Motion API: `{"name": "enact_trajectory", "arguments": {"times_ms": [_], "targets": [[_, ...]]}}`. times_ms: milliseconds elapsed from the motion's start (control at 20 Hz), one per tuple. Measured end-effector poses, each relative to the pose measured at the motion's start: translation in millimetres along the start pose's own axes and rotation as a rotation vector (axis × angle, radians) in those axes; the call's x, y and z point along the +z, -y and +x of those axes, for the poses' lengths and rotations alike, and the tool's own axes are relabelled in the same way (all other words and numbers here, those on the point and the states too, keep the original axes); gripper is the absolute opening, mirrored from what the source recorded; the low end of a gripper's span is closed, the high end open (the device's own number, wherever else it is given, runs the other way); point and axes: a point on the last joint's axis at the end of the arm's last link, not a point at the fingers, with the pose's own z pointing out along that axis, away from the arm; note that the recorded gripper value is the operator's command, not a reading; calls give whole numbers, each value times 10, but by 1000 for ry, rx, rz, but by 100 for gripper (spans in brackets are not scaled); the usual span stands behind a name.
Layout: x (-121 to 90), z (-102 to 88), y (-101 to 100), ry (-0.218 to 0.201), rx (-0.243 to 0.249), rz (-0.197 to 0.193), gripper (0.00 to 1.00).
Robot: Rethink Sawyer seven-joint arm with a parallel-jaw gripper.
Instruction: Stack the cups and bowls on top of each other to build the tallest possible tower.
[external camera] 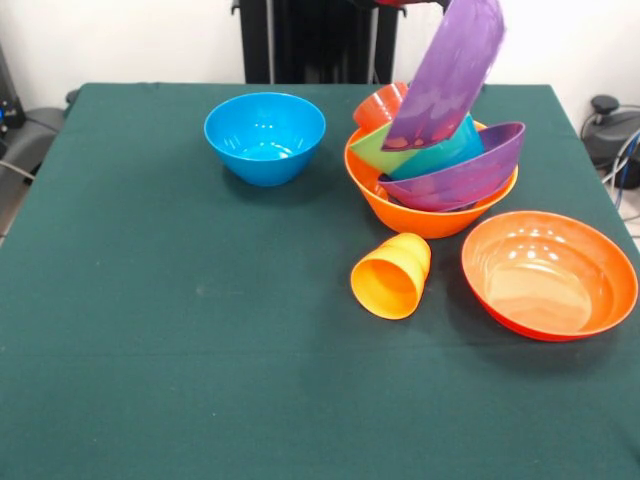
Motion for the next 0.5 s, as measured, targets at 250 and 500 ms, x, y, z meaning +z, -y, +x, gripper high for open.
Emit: {"name": "enact_trajectory", "arguments": {"times_ms": [250, 500], "targets": [[8, -18, 2, 4, -3, 0, 0], [15, -24, -6, 5, 3, -2, 100]]}}
